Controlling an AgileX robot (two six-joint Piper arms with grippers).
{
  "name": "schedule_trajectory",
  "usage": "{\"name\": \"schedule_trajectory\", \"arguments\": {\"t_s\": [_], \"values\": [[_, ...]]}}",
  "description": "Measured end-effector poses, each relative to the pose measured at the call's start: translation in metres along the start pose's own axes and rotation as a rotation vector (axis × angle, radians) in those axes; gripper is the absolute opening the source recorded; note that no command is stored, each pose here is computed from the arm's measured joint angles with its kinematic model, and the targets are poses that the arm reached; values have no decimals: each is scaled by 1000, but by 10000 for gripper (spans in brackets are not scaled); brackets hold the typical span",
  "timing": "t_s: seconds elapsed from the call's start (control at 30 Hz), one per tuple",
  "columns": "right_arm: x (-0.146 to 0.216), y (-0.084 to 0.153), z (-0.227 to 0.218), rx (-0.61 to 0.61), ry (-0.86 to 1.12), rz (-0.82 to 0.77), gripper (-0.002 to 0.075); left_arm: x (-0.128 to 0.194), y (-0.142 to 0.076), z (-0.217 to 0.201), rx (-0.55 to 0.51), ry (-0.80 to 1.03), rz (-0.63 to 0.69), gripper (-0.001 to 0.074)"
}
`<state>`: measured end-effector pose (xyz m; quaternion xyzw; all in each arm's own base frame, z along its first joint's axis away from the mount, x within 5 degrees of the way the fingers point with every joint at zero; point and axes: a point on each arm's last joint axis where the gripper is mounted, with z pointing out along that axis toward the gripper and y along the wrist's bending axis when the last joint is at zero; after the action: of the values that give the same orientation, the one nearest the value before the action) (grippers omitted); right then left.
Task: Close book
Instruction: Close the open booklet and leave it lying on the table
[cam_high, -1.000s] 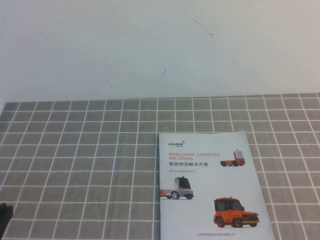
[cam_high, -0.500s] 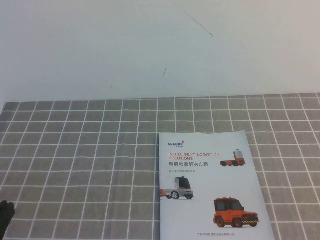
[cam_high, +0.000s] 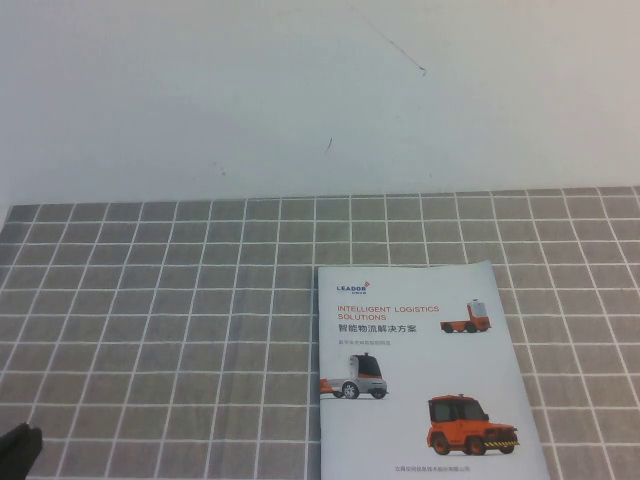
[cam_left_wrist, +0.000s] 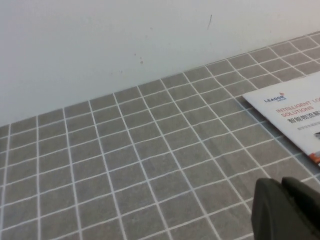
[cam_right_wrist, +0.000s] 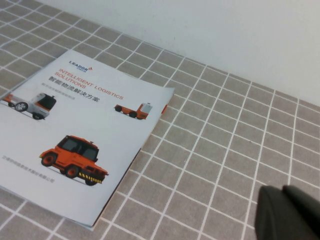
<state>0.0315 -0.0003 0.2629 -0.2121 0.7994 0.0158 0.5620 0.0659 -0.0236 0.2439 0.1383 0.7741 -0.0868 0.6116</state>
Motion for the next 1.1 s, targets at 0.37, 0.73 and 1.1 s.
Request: {"name": "schedule_trajectory", "arguments": {"t_s": [0.37, 0.73, 1.1], "values": [[0, 0, 0, 0, -2, 0, -3, 37, 9, -2, -153, -44, 79, -4], [0, 0, 0, 0, -2, 0, -3, 71, 8, -1, -165, 27, -130, -4], [0, 0, 0, 0, -2, 0, -2, 71, 8, -1, -176, 27, -225, -4]]}}
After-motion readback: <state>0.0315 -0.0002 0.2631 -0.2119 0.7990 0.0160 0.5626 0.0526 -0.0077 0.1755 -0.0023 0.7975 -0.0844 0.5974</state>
